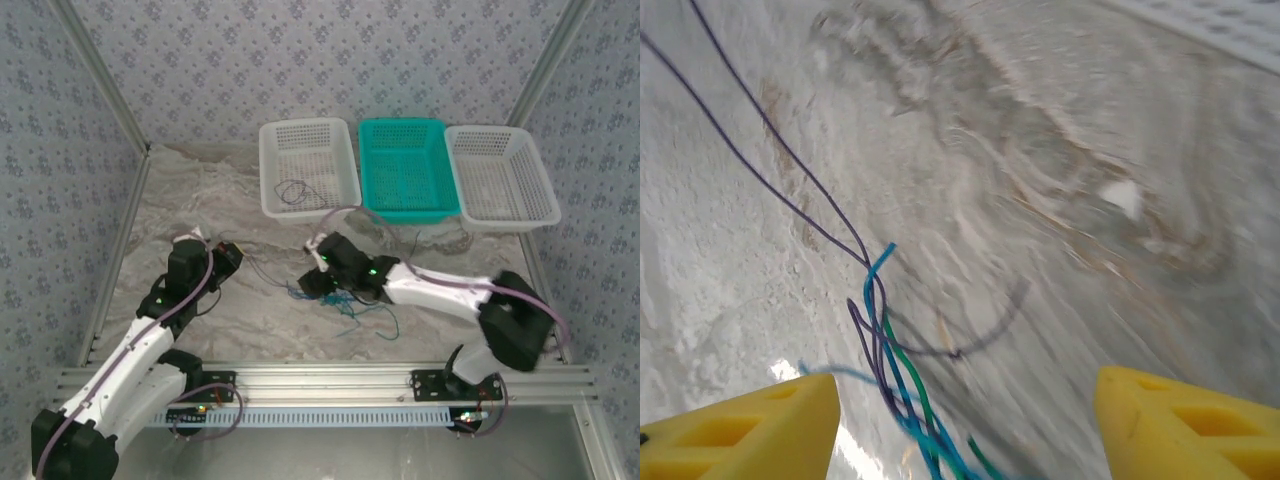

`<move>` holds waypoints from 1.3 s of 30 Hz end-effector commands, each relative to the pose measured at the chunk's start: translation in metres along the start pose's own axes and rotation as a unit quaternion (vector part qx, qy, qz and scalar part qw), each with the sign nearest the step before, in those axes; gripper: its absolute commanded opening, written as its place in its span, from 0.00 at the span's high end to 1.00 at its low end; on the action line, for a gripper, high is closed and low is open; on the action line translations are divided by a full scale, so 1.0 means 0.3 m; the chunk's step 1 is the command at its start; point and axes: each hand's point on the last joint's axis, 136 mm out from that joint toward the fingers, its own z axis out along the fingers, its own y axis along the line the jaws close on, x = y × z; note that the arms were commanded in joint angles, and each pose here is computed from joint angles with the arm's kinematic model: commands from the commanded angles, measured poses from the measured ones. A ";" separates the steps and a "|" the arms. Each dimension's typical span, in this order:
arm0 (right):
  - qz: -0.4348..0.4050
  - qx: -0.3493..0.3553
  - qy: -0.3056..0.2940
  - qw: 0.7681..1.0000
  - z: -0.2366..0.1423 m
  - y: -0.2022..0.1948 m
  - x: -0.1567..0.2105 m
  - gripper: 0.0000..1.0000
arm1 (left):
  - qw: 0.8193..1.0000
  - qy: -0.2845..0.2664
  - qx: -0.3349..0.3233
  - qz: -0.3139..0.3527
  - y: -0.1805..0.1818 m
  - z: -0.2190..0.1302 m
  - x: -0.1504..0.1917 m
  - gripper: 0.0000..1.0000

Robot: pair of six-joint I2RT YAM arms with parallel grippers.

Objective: Untangle the cables

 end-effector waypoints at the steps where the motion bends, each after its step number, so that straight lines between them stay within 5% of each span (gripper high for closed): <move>1: -0.066 -0.008 0.066 0.996 0.091 0.015 0.111 0.31 | 0.999 -0.037 -0.030 0.025 -0.026 -0.049 -0.082 1.00; 4: -0.068 -0.003 0.092 0.993 0.124 -0.003 0.186 0.32 | 0.997 -0.050 -0.061 0.025 -0.015 -0.075 -0.130 1.00; 6: -0.067 -0.007 0.108 0.992 0.136 -0.010 0.234 0.42 | 0.995 -0.058 -0.075 0.009 0.001 -0.084 -0.165 1.00; 7: -0.063 -0.002 0.116 0.991 0.141 -0.022 0.256 0.53 | 0.995 -0.060 -0.079 0.000 0.009 -0.087 -0.181 1.00; 9: -0.038 0.039 0.126 0.991 0.145 -0.086 0.289 0.93 | 0.994 -0.071 -0.085 -0.020 0.028 -0.099 -0.228 1.00; 10: -0.023 0.050 0.124 0.991 0.139 -0.112 0.297 1.00 | 0.993 -0.079 -0.089 -0.026 0.037 -0.110 -0.251 1.00; 16: 0.119 0.042 0.084 0.988 0.068 -0.219 0.390 1.00 | 0.979 -0.130 -0.135 -0.082 0.152 -0.200 -0.400 1.00; 23: 0.098 -0.025 0.107 0.989 0.088 -0.092 0.444 1.00 | 0.997 -0.066 0.015 -0.036 -0.041 -0.077 -0.349 1.00; 25: 0.091 -0.053 0.113 0.988 0.096 -0.042 0.441 0.88 | 0.998 -0.050 0.039 0.006 -0.111 -0.052 -0.304 1.00; 28: 0.094 -0.057 0.079 0.991 0.059 -0.024 0.383 0.53 | 0.996 -0.014 0.071 0.054 -0.193 -0.007 -0.224 1.00; 31: 0.091 -0.034 -0.015 0.995 -0.063 -0.056 0.258 0.33 | 0.995 0.014 0.048 0.084 -0.186 0.046 -0.149 1.00; 34: 0.070 -0.024 -0.115 0.991 -0.220 -0.075 0.127 0.02 | 0.994 0.033 0.032 0.100 -0.169 0.091 -0.091 1.00; 39: 0.021 -0.048 -0.188 0.981 -0.366 -0.059 -0.051 0.00 | 0.989 0.055 0.050 0.126 -0.220 0.142 -0.013 1.00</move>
